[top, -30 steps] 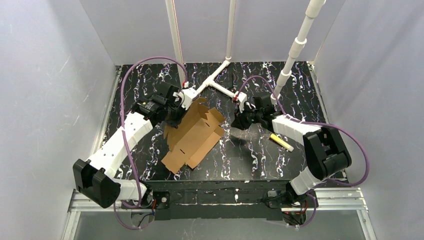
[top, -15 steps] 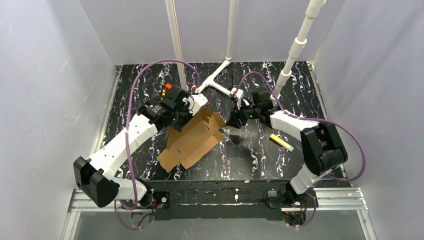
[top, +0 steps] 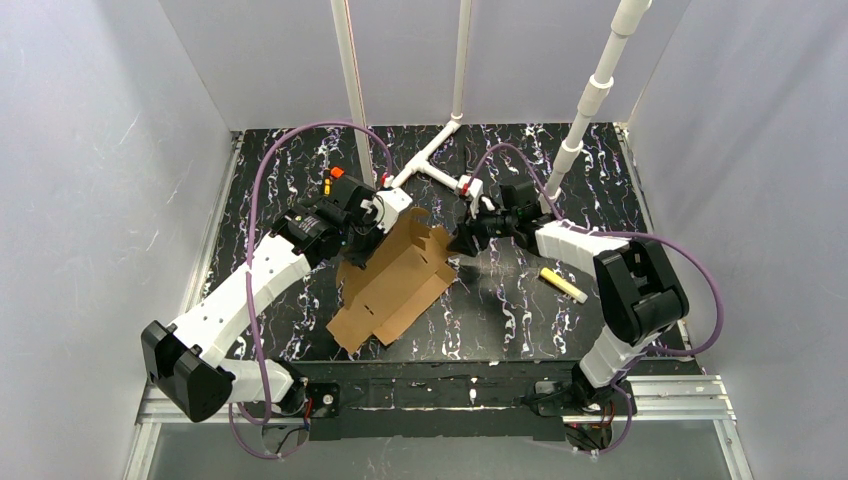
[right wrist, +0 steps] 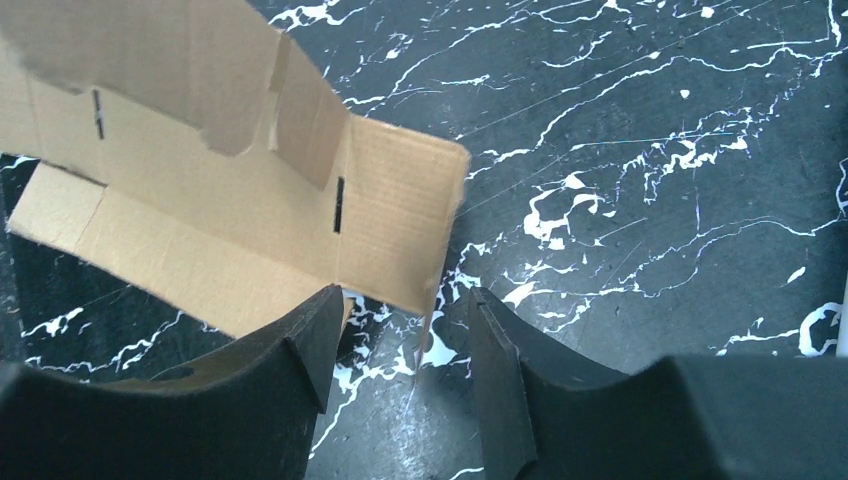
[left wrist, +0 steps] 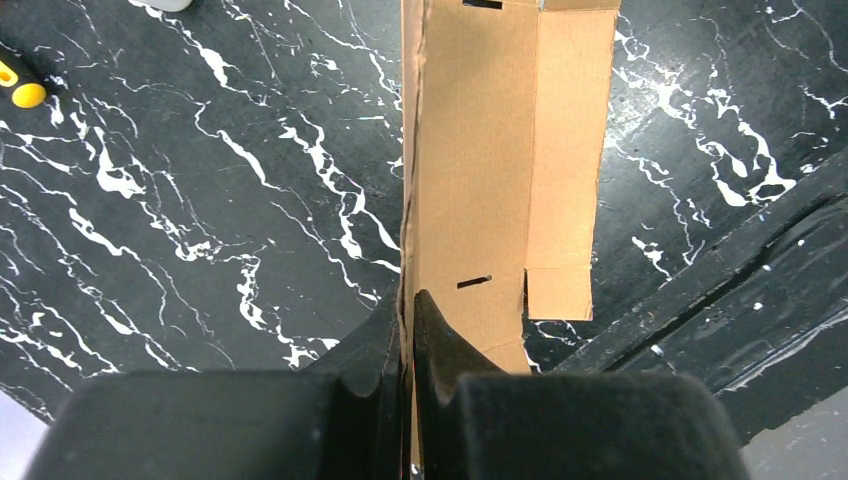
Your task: Fold the paper box
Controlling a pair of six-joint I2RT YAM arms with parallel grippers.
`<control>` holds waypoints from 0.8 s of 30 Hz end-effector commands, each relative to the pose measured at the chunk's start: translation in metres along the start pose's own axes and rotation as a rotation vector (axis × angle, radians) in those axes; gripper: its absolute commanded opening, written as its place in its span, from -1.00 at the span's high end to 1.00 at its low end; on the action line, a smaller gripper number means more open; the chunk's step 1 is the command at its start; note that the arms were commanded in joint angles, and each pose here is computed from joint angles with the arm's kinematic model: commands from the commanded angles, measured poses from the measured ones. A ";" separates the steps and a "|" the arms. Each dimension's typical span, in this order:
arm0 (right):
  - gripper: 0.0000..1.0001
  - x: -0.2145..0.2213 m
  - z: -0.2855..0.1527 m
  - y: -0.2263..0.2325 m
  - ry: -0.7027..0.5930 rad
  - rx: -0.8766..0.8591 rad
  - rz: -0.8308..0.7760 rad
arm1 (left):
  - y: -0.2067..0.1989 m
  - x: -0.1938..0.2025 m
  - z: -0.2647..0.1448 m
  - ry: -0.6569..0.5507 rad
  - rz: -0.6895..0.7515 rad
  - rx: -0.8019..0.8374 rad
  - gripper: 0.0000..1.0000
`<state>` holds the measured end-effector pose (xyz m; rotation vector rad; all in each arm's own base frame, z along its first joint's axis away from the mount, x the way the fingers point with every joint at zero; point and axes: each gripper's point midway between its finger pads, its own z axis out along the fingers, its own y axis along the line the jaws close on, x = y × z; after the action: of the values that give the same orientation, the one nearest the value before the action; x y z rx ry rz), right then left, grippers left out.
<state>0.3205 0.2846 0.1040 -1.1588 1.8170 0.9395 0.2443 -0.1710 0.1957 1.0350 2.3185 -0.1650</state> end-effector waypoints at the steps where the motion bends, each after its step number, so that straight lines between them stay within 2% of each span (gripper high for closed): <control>1: -0.15 -0.015 0.010 -0.016 -0.040 0.045 -0.031 | -0.009 -0.004 -0.007 -0.045 -0.033 0.037 1.00; 5: -0.09 -0.011 0.017 -0.018 -0.038 0.027 -0.020 | -0.008 -0.004 -0.007 -0.044 -0.036 0.030 1.00; 13: 0.19 -0.015 0.023 -0.017 -0.070 -0.002 -0.028 | -0.006 -0.005 -0.007 -0.045 -0.040 0.024 1.00; 21: 0.25 -0.017 0.043 -0.027 -0.064 0.002 -0.012 | -0.007 -0.007 -0.009 -0.050 -0.054 0.032 1.00; 23: 0.40 -0.015 0.046 -0.028 -0.062 -0.003 -0.008 | -0.006 -0.008 -0.010 -0.055 -0.068 0.039 1.00; 24: 0.56 -0.015 0.046 -0.026 -0.064 -0.013 -0.008 | -0.007 -0.008 -0.010 -0.058 -0.078 0.047 1.00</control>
<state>0.3496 0.3108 0.0787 -1.1310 1.8199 0.9599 0.2408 -0.1758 0.1938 0.9929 2.3424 -0.2181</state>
